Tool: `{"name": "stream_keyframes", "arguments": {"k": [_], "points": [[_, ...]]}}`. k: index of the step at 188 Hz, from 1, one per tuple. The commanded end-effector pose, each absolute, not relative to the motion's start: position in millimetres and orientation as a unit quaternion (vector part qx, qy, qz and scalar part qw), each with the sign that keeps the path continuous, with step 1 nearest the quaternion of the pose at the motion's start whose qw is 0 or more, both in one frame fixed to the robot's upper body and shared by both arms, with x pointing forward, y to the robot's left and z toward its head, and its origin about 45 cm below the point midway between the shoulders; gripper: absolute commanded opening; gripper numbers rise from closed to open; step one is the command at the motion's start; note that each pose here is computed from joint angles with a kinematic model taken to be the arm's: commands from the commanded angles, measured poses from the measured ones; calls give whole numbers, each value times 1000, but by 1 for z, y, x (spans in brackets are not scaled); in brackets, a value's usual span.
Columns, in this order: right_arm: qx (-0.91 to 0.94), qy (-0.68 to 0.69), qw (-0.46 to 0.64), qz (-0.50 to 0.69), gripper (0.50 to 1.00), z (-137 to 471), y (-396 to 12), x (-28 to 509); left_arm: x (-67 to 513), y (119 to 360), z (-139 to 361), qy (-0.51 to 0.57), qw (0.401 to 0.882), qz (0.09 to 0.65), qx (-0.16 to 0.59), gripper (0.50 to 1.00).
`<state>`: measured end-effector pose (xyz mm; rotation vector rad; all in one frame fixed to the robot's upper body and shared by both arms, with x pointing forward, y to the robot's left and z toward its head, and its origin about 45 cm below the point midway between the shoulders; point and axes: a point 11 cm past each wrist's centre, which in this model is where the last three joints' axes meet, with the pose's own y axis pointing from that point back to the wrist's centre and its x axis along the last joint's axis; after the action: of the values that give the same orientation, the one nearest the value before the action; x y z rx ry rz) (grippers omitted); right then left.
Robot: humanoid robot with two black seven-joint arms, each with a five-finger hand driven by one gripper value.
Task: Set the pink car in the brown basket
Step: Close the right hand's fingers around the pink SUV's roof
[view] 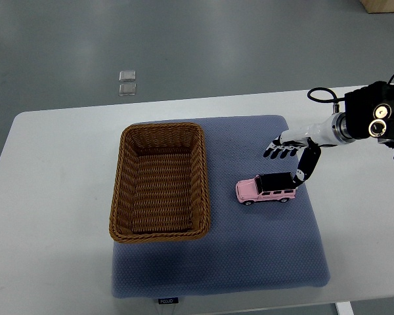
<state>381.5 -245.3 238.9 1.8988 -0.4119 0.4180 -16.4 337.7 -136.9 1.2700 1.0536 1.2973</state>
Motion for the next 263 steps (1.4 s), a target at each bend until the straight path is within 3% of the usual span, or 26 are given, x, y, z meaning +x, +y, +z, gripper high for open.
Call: {"name": "stream_keyframes", "arguments": {"k": [1,91,138,218,226,263], "points": [[801,-179,544,175,901,233,-245,380,-16,337,-137,435,498,536,525,1000],[806,-182,534,177,897,208,-225,372,-16,338,-137,435,498,536,525,1000],[799,-183,539,193,838,203,-227,374,-16,338,-137,435,498,536,525,1000],[790,-167,549,218,834,200,-228,374,-16,338,-137,435,498,536,525,1000],[790,-165,550,217,819,200,-229,374,-16,338,-137,435,498,536,525,1000],[792,-148,553,212,668,202,-227,371,-16,338,-137,435,498,536,525,1000]]}}
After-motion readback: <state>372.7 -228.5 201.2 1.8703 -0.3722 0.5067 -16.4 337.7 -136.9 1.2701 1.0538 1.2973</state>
